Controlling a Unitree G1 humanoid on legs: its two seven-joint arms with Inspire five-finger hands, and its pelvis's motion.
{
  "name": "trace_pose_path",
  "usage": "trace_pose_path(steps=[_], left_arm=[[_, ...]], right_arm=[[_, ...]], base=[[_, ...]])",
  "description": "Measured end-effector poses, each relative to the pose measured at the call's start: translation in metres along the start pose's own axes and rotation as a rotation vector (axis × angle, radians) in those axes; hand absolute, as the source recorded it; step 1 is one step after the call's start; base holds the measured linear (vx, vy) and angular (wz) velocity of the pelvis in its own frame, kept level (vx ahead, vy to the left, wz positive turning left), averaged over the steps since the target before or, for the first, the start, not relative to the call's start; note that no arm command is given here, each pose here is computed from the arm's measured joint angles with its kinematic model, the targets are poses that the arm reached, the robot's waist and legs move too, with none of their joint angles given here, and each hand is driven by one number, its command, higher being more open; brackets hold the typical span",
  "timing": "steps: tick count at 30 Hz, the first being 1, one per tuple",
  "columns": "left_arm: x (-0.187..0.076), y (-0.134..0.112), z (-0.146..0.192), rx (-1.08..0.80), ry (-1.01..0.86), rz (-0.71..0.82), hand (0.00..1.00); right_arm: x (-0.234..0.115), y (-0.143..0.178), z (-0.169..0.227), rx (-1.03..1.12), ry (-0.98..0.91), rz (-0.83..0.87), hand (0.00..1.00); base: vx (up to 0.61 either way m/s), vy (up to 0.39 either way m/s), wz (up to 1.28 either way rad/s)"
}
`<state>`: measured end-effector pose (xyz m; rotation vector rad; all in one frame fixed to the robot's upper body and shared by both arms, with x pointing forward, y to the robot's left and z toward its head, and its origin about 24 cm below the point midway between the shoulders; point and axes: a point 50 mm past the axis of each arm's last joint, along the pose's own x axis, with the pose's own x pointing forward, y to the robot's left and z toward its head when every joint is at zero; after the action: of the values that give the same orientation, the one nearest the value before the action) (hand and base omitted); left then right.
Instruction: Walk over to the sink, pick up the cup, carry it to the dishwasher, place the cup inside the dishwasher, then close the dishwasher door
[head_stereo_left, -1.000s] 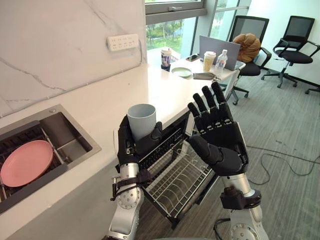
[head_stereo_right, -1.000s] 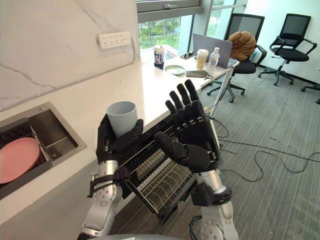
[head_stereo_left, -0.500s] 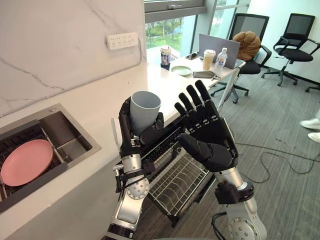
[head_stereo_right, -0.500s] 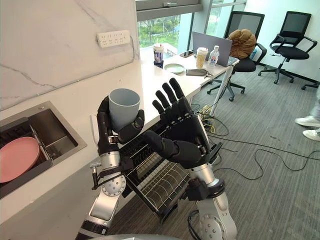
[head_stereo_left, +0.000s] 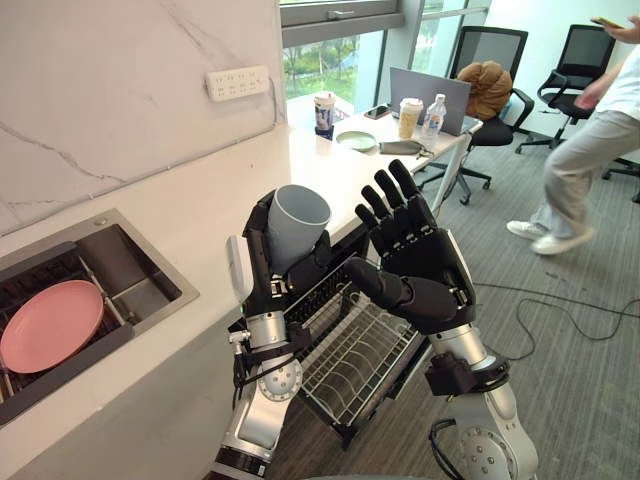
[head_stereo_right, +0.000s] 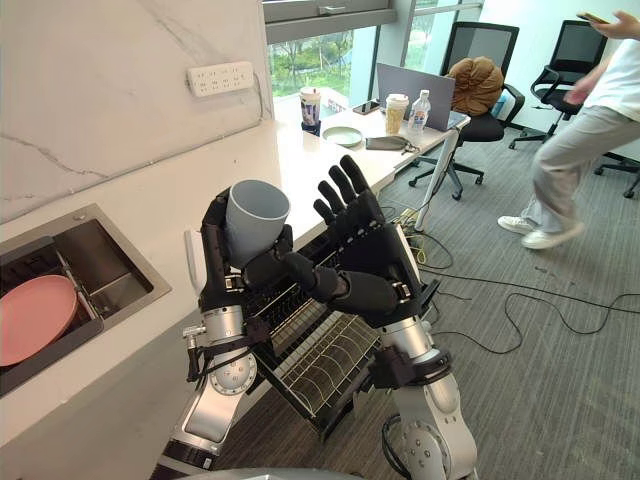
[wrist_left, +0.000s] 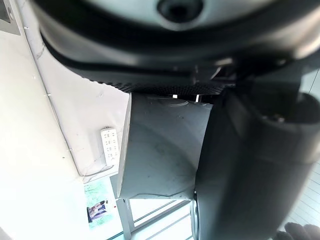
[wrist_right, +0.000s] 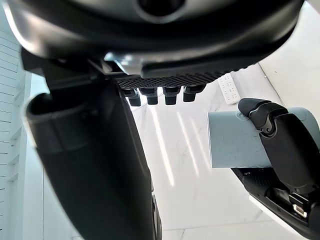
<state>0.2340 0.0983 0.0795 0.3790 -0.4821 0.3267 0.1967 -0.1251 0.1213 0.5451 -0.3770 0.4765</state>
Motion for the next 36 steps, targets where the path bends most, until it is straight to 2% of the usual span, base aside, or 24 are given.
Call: trace_pose_path(steps=[13,27,36], left_arm=[[-0.007,-0.010,0.005,0.020,-0.069,-0.091,0.00],[0.002,-0.012,0.019,0.001,-0.166,-0.079,0.00],[-0.006,-0.022,0.027,-0.007,-0.230,-0.199,0.00]], right_arm=[[0.000,-0.014,-0.020,0.018,0.119,-0.044,1.00],[0.001,-0.023,-0.024,0.004,0.156,-0.080,1.00],[0.007,-0.023,-0.021,-0.004,0.140,-0.080,1.00]], base=[[-0.02,-0.006,0.00],[0.00,0.000,0.00],[0.00,0.000,0.00]])
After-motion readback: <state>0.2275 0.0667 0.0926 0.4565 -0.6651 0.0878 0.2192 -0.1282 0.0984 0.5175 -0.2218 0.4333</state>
